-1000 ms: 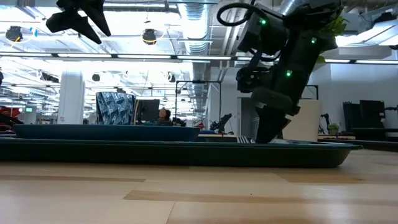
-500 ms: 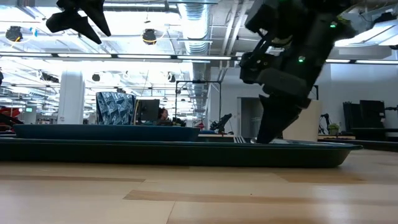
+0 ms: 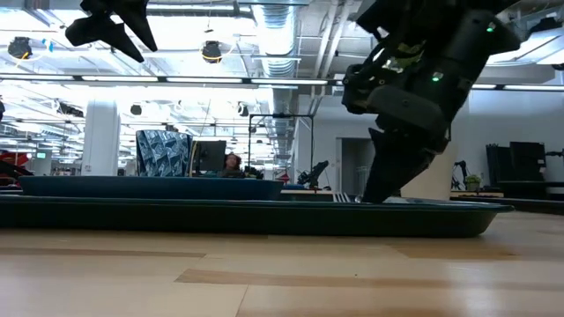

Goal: Pick and place plate/cup/fork/spoon on tray
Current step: Adjust the pink fork on the black serving tray, then adjust the yellow spoon on the black serving tray

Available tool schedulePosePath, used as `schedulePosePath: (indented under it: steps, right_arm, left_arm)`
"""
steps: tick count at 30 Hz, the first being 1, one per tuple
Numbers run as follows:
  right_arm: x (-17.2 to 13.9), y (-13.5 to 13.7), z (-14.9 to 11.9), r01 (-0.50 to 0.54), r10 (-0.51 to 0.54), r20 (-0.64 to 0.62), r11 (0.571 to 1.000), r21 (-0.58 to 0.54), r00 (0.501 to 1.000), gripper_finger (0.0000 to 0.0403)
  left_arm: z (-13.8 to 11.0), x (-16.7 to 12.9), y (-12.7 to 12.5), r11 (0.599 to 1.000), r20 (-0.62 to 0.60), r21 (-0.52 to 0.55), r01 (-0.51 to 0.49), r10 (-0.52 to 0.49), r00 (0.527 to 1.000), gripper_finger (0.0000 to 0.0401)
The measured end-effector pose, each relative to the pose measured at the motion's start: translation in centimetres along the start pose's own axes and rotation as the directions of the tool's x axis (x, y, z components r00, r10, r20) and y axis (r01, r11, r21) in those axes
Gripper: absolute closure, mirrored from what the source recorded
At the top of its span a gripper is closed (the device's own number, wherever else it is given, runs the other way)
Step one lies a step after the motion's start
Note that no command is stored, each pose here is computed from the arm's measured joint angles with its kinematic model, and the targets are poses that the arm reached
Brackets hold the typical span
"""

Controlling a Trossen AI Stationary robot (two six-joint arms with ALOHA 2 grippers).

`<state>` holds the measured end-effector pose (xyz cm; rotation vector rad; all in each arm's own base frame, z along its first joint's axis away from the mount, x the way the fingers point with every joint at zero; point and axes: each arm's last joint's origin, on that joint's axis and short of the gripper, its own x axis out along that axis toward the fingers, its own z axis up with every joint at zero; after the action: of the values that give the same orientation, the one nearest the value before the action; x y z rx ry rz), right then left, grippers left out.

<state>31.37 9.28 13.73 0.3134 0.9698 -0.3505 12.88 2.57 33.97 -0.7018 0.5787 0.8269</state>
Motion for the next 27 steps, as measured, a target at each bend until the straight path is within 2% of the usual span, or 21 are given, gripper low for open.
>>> schedulePosePath:
  steps: [10, 15, 17, 23, 27]
  right_arm:
    - [0.4, -0.9, 1.1, 0.005, -0.006, 0.036, 1.0, 0.029, 0.999, 0.0305]
    - [-1.6, -0.7, 2.1, -0.023, 0.023, 0.075, 1.0, -0.001, 0.997, 0.0305]
    - [-2.3, -1.2, 2.0, 0.009, -0.009, 0.052, 1.0, -0.012, 0.999, 0.0305]
    - [-2.8, -4.0, 1.3, 0.215, -0.219, -0.072, 0.975, -0.06, 0.973, 0.0306]
    - [-2.2, -4.8, 1.2, 0.21, -0.214, -0.084, 0.976, -0.055, 0.973, 0.0306]
  left_arm:
    - [0.0, 0.0, 0.0, 1.0, 0.002, -0.008, -0.002, 0.002, 1.0, 0.0248]
    - [0.0, 0.0, 0.0, 1.0, 0.002, -0.008, -0.002, 0.002, 1.0, 0.0248]
    - [0.0, 0.0, 0.0, 1.0, 0.001, -0.008, -0.001, 0.001, 1.0, 0.0248]
    - [0.0, 0.0, 0.0, 1.0, 0.0, 0.001, -0.001, 0.001, 1.0, 0.0248]
    - [0.0, 0.0, 0.0, 1.0, 0.002, 0.008, -0.003, 0.003, 1.0, 0.0248]
